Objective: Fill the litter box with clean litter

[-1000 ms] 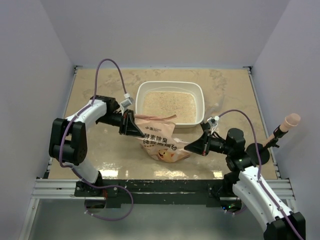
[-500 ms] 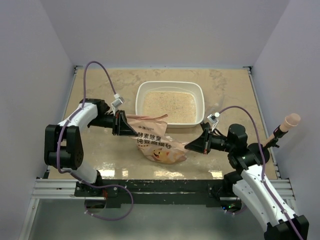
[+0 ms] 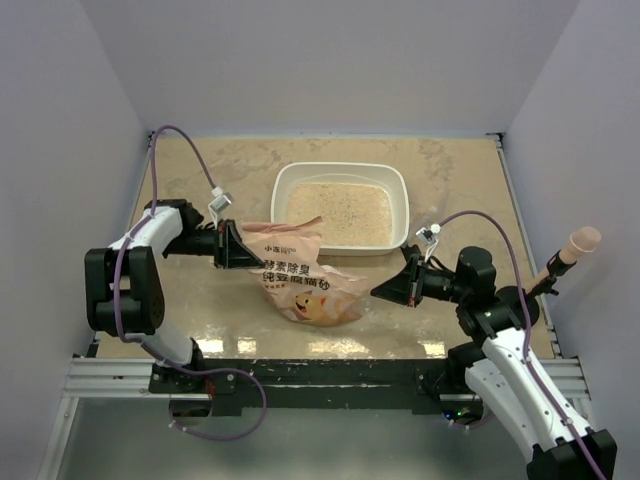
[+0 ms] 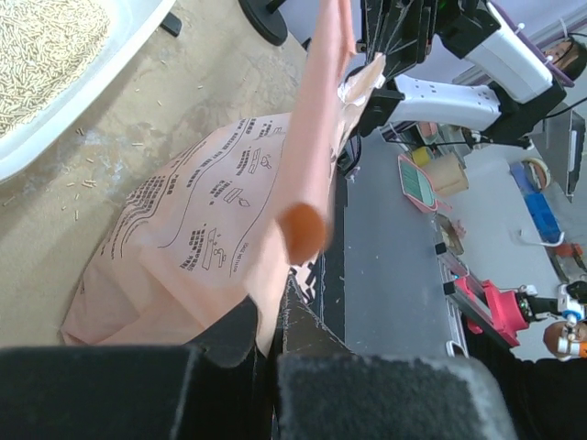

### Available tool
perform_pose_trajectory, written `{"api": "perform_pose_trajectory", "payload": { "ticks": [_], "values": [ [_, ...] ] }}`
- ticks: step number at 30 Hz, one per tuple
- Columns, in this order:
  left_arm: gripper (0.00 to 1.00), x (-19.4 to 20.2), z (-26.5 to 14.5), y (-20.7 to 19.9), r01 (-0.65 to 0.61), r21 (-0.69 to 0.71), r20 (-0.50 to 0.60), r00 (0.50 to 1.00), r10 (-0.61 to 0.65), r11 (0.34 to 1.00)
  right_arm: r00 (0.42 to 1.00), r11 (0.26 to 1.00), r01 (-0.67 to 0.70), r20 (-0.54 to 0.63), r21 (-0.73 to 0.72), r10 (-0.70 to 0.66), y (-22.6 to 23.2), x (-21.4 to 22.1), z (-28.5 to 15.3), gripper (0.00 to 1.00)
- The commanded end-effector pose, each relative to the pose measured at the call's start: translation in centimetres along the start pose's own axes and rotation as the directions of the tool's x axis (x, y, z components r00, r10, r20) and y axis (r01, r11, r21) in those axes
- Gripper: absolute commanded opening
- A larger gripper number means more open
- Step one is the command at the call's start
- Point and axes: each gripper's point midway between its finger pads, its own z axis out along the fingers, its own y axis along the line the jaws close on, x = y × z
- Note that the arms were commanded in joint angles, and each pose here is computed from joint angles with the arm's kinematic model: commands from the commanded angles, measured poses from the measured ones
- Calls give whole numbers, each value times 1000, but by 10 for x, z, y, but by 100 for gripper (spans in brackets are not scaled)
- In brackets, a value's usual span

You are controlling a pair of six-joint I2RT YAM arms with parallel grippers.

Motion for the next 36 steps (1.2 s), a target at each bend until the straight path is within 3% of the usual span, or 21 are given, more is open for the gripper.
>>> {"api": "perform_pose_trajectory", "payload": {
  "ticks": [1,10,16,20,25,30,36],
  "values": [
    [0,-46,0,-6,-67,83,206,977,49,994,999,999,29,15,-16,-28,-3,1,1,6],
    [0,-78,-3,-10,-277,51,217,941,260,959,999,999,48,5,-3,-48,-13,2,5,8],
    [0,-102,-14,-18,-463,-10,230,862,452,886,999,999,48,13,-14,-48,-15,2,7,8],
    [0,-115,-30,-14,-520,-75,245,818,521,851,999,999,43,14,-9,-43,-19,3,9,8],
    [0,-125,-49,-6,-528,-136,256,798,545,838,999,1000,29,15,-1,-29,-24,5,9,8],
    [0,-113,-11,-18,-532,-8,228,823,520,846,999,999,36,19,-13,-36,-25,5,11,12],
    [0,-86,30,-56,-587,135,193,806,560,798,999,999,39,16,-19,-38,-24,9,9,17]
  ]
}}
